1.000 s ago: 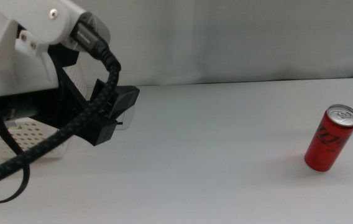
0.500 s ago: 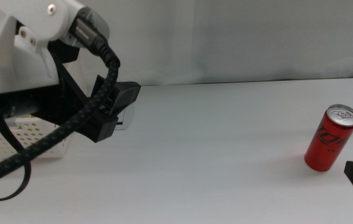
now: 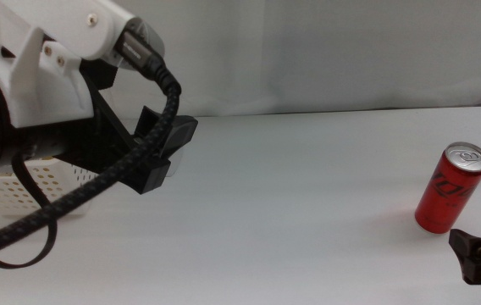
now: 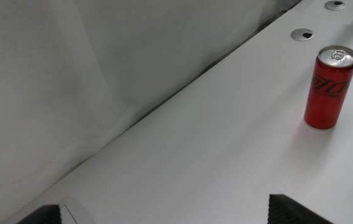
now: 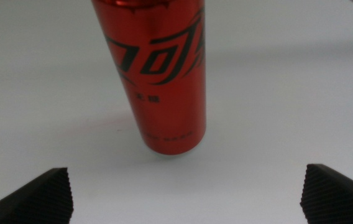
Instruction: Use arms to grab the bottles and put them into the dustbin to the left of the table.
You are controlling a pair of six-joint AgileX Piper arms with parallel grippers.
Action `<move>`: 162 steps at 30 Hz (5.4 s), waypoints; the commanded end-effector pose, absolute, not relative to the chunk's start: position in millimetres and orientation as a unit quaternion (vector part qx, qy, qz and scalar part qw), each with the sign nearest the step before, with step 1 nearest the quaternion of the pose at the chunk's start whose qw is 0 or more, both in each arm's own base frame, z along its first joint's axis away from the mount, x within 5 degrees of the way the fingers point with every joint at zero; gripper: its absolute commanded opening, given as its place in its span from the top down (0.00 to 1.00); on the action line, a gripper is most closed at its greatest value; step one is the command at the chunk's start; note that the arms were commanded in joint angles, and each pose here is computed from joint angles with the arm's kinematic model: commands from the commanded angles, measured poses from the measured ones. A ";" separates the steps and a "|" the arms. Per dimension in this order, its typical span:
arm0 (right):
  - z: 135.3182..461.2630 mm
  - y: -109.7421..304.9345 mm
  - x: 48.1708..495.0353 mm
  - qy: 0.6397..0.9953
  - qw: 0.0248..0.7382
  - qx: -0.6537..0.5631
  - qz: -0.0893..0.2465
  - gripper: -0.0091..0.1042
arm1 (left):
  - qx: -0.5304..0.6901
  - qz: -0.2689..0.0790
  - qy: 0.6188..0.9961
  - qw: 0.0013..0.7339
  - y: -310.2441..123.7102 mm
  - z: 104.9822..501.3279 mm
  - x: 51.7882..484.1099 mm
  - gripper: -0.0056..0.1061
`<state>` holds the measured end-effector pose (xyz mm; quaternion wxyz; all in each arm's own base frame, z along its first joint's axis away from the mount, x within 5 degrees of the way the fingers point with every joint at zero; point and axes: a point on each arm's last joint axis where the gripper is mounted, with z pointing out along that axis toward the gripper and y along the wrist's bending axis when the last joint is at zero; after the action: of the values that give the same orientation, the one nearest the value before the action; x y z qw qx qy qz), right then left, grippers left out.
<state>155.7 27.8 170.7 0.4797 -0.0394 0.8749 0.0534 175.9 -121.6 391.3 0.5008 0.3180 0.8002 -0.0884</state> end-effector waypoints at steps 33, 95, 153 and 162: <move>138.8 52.1 250.3 0.851 0.516 -0.049 0.081 0.10 | 0.318 -0.094 0.799 0.501 -125.2 388.5 178.2 0.17; 229.3 179.0 206.7 0.830 0.426 -0.329 0.144 0.01 | 0.333 -0.088 0.810 0.475 -124.2 383.7 175.5 0.20; 215.2 43.9 104.0 0.801 0.556 -0.211 0.073 0.94 | 0.275 -0.153 0.812 0.491 -119.7 240.9 161.8 0.19; 216.4 45.9 103.7 0.793 0.563 -0.215 0.083 0.94 | 0.300 -0.157 0.808 0.482 -155.9 214.5 164.6 0.19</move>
<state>104.2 45.5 217.9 0.5614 -0.2046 0.7972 0.0859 164.5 -147.9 222.2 0.4850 0.3060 0.8049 -0.1525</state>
